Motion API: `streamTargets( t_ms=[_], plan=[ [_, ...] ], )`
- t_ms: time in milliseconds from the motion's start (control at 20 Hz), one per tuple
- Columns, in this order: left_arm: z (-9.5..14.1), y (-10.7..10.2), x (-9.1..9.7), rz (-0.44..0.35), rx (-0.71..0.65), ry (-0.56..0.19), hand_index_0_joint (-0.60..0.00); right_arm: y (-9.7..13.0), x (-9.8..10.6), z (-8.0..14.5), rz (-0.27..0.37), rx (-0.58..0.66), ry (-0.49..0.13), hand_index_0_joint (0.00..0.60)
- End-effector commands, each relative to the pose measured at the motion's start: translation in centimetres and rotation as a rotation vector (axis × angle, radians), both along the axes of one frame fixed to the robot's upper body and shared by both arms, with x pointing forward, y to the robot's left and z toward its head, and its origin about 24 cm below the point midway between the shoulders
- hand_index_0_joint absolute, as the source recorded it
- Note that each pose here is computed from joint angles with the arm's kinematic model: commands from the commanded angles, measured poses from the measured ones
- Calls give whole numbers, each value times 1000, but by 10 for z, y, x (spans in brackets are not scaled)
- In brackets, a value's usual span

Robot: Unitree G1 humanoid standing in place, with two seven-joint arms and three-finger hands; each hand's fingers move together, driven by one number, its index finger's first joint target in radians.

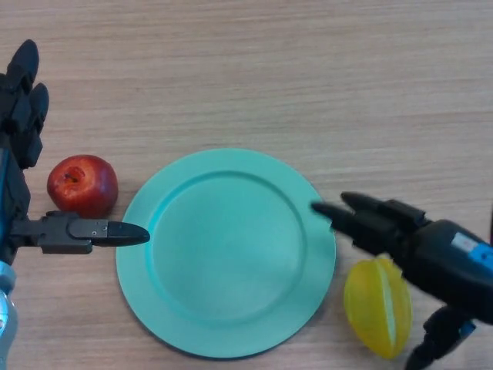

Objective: Pick up the yellow starfruit and place it on the plate

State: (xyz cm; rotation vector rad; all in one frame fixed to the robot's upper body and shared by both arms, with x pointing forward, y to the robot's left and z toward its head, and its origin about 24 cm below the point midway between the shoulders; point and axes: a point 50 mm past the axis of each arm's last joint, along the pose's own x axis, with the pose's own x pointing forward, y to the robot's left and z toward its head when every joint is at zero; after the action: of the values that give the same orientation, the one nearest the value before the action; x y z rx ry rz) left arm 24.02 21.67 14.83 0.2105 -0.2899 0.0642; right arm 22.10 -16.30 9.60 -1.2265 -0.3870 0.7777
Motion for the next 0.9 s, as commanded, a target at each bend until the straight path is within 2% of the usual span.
streamTargets(
  t_ms=[50,150,400,650,700,900],
  plan=[
    [36,6,-10,28,84,-241,0,-12,-1,25,19,0,-214,0],
    [36,5,-9,26,86,-238,0,-20,0,24,32,-115,-270,0],
    [34,2,-9,18,88,-229,0,-29,5,20,21,-193,-313,0],
    [35,3,-11,19,84,-232,0,-26,7,15,3,-143,-271,0],
    [36,3,-11,21,86,-235,0,-23,7,12,8,-115,-237,0],
    [35,4,-10,25,90,-232,0,-16,9,7,22,-56,-167,0]
  ],
)
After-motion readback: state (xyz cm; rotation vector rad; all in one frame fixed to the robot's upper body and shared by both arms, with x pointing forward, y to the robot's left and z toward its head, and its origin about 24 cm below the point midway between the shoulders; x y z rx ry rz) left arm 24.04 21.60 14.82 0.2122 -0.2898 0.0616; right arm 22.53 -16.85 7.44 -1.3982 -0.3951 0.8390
